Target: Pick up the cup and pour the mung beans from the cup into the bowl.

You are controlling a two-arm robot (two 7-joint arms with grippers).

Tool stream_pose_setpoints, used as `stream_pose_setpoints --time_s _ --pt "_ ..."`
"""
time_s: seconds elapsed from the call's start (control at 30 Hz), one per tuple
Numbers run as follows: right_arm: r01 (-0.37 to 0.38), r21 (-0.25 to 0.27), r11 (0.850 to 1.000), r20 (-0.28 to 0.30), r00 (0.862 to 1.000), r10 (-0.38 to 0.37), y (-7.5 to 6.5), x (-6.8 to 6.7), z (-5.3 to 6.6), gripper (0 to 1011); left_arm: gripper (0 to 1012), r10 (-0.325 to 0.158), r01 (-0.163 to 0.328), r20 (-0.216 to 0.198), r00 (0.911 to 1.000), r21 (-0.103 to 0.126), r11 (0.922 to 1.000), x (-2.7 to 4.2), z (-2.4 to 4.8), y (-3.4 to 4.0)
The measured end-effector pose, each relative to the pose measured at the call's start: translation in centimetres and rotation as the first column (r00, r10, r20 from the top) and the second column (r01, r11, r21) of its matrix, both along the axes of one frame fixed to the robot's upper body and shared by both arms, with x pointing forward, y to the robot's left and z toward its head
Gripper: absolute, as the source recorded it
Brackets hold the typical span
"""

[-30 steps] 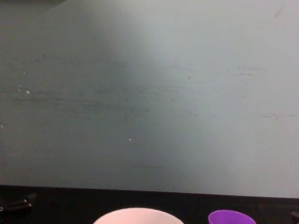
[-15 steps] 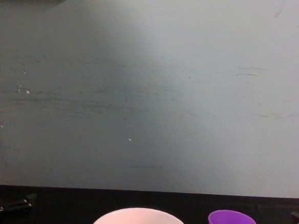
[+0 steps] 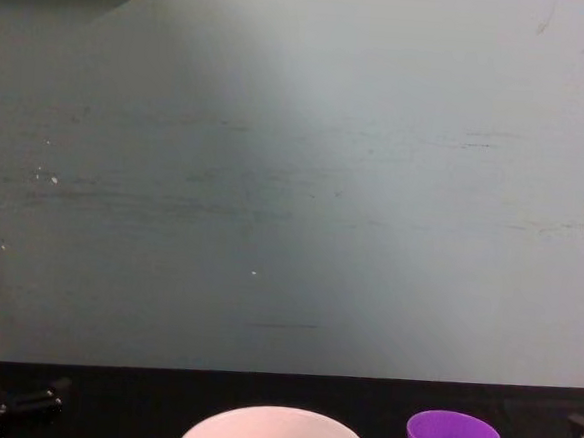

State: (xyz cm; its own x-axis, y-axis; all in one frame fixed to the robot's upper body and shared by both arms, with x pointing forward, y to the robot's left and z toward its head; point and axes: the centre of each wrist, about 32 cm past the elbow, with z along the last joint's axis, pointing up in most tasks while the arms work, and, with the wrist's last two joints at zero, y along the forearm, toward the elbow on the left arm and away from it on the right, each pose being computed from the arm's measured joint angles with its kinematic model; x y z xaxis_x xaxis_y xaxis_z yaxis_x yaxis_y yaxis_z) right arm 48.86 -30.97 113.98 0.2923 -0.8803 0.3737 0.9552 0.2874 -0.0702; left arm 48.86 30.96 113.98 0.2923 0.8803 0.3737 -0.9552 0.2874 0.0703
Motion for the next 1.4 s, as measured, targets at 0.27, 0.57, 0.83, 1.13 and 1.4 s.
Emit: stream_pose_setpoints --time_s 0.27,0.57,0.83,1.13,1.4 --pt "0.000 0.000 1.000 0.000 1.000 0.000 0.0 0.0 0.0 1002 1000 0.000 0.000 0.000 1.0000 0.000 1.0000 0.00 0.00 0.00" --pt "0.000 0.000 1.000 0.000 1.000 0.000 0.0 0.0 0.0 1002 1000 0.000 0.000 0.000 1.0000 0.000 1.0000 0.00 0.00 0.00" --pt "-0.009 0.011 1.000 0.026 1.000 0.009 -1.0 -0.8 0.4 1002 1000 0.000 0.000 0.000 1.0000 0.000 1.0000 0.00 0.00 0.00" --pt "-0.077 0.085 0.993 0.015 0.997 0.076 -3.3 -3.1 1.1 1002 1000 0.000 0.000 0.000 1.0000 0.000 1.0000 0.00 0.00 0.00" --pt "-0.211 0.204 0.956 -0.035 0.974 0.222 -5.0 -5.0 0.2 1002 1000 0.000 0.000 0.000 1.0000 0.000 1.0000 0.00 0.00 0.00"
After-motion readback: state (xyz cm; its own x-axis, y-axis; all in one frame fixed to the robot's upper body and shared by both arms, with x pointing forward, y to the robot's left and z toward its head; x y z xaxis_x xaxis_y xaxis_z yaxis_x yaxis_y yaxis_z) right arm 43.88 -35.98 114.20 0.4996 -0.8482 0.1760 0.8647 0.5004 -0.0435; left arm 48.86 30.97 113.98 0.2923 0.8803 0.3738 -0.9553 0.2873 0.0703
